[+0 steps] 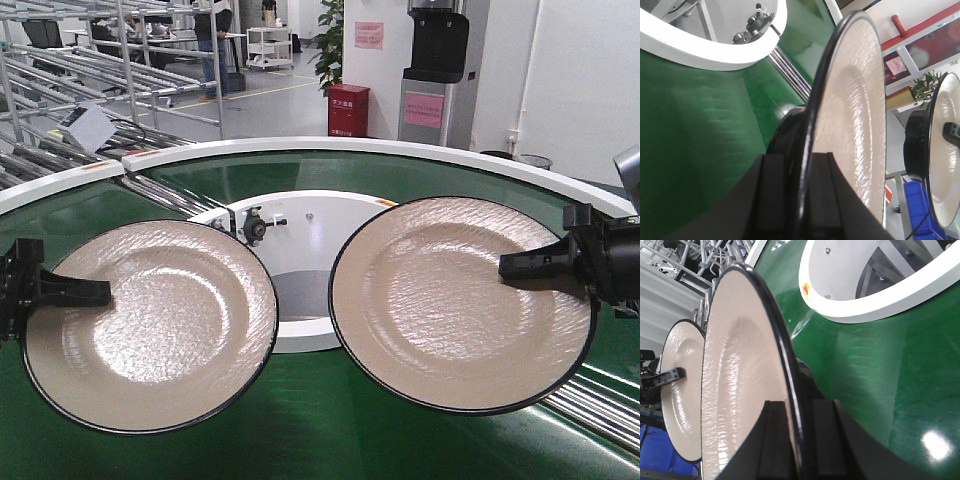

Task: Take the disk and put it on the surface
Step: 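Grip the other plate rim with the right gripper and lift it, then hold both plates upright while the base drives to the steel table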

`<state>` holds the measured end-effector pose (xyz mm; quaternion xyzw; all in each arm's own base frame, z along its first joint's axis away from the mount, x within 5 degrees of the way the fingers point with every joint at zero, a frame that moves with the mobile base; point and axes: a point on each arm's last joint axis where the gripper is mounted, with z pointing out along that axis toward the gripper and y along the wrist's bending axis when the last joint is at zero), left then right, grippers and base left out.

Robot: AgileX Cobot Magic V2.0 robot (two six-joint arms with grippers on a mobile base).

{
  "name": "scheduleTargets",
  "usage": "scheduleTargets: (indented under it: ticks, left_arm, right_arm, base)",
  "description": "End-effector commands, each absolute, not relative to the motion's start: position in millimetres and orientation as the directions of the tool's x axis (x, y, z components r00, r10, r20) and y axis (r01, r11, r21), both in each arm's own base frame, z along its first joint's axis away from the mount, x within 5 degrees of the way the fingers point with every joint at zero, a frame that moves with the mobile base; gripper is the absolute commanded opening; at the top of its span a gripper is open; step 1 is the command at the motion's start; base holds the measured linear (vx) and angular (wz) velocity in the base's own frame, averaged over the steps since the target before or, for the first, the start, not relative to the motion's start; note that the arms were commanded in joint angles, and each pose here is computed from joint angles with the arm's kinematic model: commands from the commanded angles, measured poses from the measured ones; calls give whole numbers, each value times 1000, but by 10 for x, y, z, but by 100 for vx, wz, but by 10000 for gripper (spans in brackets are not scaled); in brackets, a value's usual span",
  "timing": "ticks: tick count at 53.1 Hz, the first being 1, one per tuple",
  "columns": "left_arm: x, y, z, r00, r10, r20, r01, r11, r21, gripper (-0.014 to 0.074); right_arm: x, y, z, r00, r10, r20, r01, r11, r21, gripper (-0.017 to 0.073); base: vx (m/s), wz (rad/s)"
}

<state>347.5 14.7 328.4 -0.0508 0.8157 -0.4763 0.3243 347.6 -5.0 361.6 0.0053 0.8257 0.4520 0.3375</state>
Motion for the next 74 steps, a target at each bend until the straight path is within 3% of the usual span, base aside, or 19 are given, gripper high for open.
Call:
scheduleTargets:
  ticks: [1, 39, 74]
  left_arm:
    - [3395, 80, 3674, -729, -457, -510, 311, 442, -841, -6]
    - [3395, 80, 3674, -729, -458, -509, 311, 441, -842, -6]
    - [3395, 80, 3674, -729, -458, -509, 311, 441, -842, -6]
  right_arm:
    - [3365, -4, 3981, -707, 386, -593, -369, 514, 775, -9]
    - [3366, -4, 3981, -707, 386, -593, -368, 514, 775, -9]
    - [3365, -4, 3981, -707, 386, -592, -369, 514, 775, -9]
  base:
    - [0, 0]
    - [-1, -4]
    - [-13, -50]
